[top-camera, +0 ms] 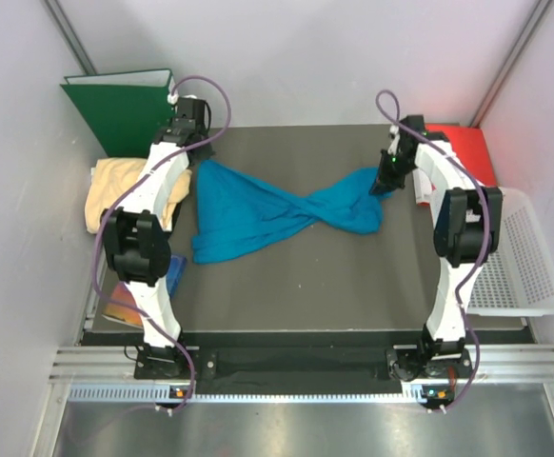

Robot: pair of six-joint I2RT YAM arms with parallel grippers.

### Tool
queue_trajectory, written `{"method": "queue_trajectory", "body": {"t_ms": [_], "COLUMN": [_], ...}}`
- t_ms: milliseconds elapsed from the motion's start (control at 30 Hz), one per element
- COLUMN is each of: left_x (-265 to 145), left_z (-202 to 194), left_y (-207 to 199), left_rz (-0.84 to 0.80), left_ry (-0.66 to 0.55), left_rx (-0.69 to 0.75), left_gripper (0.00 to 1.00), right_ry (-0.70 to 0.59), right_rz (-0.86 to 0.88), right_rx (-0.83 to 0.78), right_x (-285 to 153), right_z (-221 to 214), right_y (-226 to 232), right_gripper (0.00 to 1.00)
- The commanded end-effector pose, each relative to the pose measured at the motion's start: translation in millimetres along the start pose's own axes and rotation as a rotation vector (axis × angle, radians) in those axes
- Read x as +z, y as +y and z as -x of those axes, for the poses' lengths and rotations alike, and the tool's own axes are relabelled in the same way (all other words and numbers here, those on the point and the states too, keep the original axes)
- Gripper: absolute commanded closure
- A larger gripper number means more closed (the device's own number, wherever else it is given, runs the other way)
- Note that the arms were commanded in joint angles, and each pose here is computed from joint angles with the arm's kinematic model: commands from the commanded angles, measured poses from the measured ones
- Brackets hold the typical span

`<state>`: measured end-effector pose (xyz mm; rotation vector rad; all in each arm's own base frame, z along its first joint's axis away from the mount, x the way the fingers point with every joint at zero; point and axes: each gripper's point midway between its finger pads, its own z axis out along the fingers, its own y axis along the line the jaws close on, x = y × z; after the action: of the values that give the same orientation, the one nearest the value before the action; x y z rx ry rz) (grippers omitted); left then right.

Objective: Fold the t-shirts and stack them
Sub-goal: Flatten the tshirt out

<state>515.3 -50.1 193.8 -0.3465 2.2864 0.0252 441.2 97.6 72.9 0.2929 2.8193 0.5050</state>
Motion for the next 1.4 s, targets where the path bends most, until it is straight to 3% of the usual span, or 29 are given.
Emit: {"method": "queue_trajectory", "body": {"t_ms": [0, 133, 333, 433, 500, 533, 633, 700, 900, 1233, 1367], "left_x": [-53, -66, -38, -30, -27, -22, -15, -12, -13, -7, -4], "left_z": [44, 54, 64, 67, 67, 62, 49, 39, 28, 21, 17], "left_y": [20, 31, 18, 9, 4, 1, -4, -3, 0, 0, 0], "left_rz": [0.056, 0.088, 0.074, 0.046, 0.026, 0.009, -0.014, -0.018, -0.019, -0.02, -0.021], "left_ry": [-0.157, -0.219, -0.185, -0.181, -0.17, -0.149, -0.107, -0.082, -0.07, -0.051, -0.041], "left_rx": [-0.044, -0.052, -0.039, -0.039, -0.036, -0.031, -0.021, -0.015, -0.018, 0.006, 0.008], "left_gripper": [1.0, 1.0, 1.0, 1.0, 1.0, 1.0, 1.0, 1.0, 1.0, 1.0, 1.0], "right_ry": [-0.272, -0.43, -0.512, -0.552, -0.549, -0.553, -0.588, -0.599, -0.498, -0.315, -0.267], "right_rz": [0.286, 0.407, 0.347, 0.346, 0.345, 0.336, 0.294, 0.281, 0.286, 0.275, 0.285], "right_rx": [-0.202, -0.158, 0.046, 0.105, 0.147, 0.152, 0.132, 0.101, 0.064, 0.109, 0.146], "right_x": [-117, -155, -107, -81, -62, -58, -60, -71, -67, -39, -28], "right_z": [40, 62, 125, 156, 172, 175, 178, 169, 123, 72, 67], "right_y": [84, 94, 44, 40, 36, 37, 39, 43, 39, 26, 26], "right_gripper": [1.0, 1.0, 1.0, 0.98, 0.76, 0.52, 0.19, 0.13, 0.16, 0.45, 0.5]}}
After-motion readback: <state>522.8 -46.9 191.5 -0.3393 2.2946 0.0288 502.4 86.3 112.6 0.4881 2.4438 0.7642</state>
